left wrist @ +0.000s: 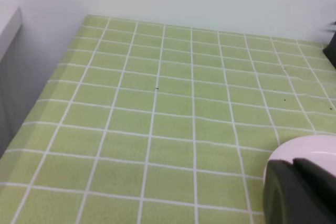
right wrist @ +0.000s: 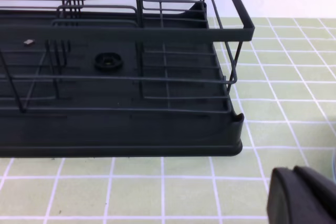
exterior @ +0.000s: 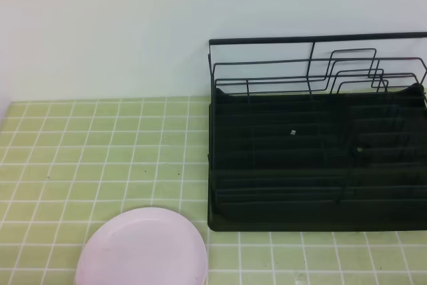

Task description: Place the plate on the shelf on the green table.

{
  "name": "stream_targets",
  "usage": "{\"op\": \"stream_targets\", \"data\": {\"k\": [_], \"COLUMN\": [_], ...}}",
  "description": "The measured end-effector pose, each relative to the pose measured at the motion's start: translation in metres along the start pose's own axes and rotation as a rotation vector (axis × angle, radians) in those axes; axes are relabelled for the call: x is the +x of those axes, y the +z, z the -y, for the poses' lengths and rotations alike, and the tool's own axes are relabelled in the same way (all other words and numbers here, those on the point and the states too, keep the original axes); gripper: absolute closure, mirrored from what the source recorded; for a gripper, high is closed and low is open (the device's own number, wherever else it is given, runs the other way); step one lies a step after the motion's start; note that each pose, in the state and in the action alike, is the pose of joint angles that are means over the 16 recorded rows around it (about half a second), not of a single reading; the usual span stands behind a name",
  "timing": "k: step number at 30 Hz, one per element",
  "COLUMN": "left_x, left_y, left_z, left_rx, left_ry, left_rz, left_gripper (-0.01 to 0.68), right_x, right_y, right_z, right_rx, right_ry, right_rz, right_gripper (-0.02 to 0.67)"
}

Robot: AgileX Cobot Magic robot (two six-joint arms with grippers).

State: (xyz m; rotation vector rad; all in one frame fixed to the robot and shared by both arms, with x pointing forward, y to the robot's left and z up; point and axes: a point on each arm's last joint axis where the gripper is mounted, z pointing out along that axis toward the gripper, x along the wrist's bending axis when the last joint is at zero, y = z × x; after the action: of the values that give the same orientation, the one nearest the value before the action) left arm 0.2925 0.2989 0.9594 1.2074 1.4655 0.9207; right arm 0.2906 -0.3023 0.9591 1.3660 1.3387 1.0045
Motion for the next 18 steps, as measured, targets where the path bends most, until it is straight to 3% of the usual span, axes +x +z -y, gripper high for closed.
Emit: {"op": "stream_targets", "data": {"k": [18], "left_x": [0.0000], "left_y": [0.0001], "left_z": [0.0000], "left_rx": [0.001], "left_ry": [0.000], "left_rz": [0.000], "left_gripper": [0.675], "right_x": [0.0000], "right_y": [0.0007], "right_z": [0.0012], "right_rx": [0.005], "right_ry": [-0.001], "right_rz": [0.000], "right_gripper": [0.652]}}
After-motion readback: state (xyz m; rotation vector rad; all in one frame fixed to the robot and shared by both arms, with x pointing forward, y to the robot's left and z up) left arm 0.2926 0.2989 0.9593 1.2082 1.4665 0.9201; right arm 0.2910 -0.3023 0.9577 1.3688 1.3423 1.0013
